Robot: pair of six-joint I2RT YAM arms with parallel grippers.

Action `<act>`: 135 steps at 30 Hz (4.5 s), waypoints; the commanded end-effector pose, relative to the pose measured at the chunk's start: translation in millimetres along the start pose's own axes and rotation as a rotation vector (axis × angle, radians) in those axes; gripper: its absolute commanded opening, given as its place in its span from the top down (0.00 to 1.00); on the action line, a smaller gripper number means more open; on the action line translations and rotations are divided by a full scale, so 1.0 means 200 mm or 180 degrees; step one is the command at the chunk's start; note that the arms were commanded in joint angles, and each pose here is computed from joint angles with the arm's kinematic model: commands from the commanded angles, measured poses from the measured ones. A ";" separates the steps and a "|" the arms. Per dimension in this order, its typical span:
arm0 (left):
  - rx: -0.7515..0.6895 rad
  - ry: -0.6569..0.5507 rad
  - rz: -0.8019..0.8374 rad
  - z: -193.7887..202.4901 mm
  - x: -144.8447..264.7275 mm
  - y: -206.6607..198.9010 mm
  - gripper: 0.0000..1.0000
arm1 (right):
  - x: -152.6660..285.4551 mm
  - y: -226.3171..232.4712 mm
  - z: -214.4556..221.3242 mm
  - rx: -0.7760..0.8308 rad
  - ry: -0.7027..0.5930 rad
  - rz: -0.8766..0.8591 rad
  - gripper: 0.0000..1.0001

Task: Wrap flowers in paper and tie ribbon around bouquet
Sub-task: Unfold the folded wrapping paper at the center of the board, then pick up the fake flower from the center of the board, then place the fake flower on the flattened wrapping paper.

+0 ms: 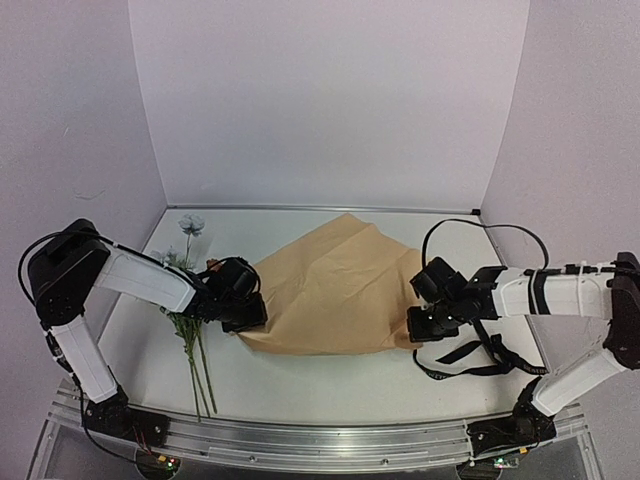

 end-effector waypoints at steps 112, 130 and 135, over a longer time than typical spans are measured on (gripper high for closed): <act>0.0004 -0.0657 -0.1193 -0.36 0.79 0.26 1.00 | 0.09 -0.23 -0.26 -0.1051 0.0084 0.0507 0.02; -0.0266 -0.0472 -0.0155 -0.52 0.54 -0.33 1.00 | 0.04 -0.55 -0.17 -0.2040 0.0226 0.0429 0.02; -0.0388 -0.0417 0.0003 -0.57 0.43 -0.45 1.00 | -0.06 -0.58 -0.16 -0.2519 0.0180 0.0062 0.02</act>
Point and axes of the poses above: each gripper's point midway between its finger pads, its own x axis back along the fingers, its own y axis along the line the jaws close on, z = x × y, the point moved 7 cm from there along x, back along the fingers, and after that the axes turned 3 degrees about -x, right-handed, at the moved point
